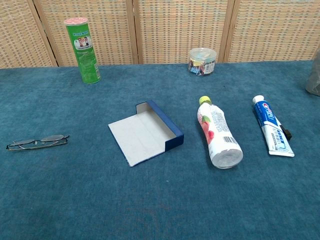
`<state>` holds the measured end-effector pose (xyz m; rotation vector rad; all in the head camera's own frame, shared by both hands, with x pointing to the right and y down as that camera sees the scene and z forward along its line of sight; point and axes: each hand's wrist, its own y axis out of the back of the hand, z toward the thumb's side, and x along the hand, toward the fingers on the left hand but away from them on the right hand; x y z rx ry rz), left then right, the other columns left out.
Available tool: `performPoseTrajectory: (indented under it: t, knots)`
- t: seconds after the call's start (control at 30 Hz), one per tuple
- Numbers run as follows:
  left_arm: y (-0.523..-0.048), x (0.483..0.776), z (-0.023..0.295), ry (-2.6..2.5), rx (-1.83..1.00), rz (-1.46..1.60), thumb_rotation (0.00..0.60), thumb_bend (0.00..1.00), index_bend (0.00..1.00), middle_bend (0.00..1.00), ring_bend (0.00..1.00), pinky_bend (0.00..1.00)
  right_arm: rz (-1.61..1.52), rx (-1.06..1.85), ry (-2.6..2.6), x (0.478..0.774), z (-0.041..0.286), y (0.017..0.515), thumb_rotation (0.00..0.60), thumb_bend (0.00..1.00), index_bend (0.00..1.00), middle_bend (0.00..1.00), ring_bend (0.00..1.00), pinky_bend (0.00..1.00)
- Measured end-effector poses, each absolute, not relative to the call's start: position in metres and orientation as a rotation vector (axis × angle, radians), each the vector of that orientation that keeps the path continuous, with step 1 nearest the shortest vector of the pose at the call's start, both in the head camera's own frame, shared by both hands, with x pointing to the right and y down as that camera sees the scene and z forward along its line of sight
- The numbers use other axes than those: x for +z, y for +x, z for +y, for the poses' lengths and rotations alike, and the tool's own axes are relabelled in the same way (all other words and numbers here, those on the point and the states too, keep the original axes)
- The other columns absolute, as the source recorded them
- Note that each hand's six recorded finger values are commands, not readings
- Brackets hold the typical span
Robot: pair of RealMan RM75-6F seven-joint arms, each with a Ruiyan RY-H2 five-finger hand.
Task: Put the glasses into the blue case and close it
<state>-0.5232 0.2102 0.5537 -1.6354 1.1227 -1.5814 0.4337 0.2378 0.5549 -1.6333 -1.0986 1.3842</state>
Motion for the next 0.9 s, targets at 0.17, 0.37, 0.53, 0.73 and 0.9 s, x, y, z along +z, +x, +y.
performPoseTrajectory:
  t: [0.17, 0.37, 0.53, 0.73, 0.9]
  knots:
    - [-0.522, 0.554, 0.211, -1.636, -1.584, 1.119, 0.6, 0.0, 0.0, 0.0, 0.0, 0.0, -1.101, 1.382, -1.634, 0.555, 0.238, 0.434, 0.6, 0.0, 0.0, 0.0, 0.0, 0.0]
    - [-0.521, 0.558, 0.211, -1.649, -1.59, 1.106, 0.6, 0.05, 0.0, 0.0, 0.0, 0.0, -1.102, 1.381, -1.634, 0.554, 0.239, 0.434, 0.6, 0.0, 0.0, 0.0, 0.0, 0.0]
    - [-0.512, 0.565, 0.206, -1.704, -1.543, 1.074, 0.6, 0.2, 0.05, 0.0, 0.0, 0.0, -1.107, 1.383, -1.637, 0.555, 0.238, 0.434, 0.6, 0.0, 0.0, 0.0, 0.0, 0.0]
    - [-0.492, 0.59, 0.199, -1.831, -1.501, 1.06, 0.6, 0.34, 0.23, 0.0, 0.0, 0.0, -1.106, 1.382, -1.646, 0.555, 0.238, 0.434, 0.6, 0.0, 0.0, 0.0, 0.0, 0.0]
    - [-0.471, 0.615, 0.188, -1.939, -1.511, 1.001, 0.6, 0.34, 0.31, 0.0, 0.0, 0.0, -1.109, 1.385, -1.658, 0.556, 0.238, 0.434, 0.6, 0.0, 0.0, 0.0, 0.0, 0.0]
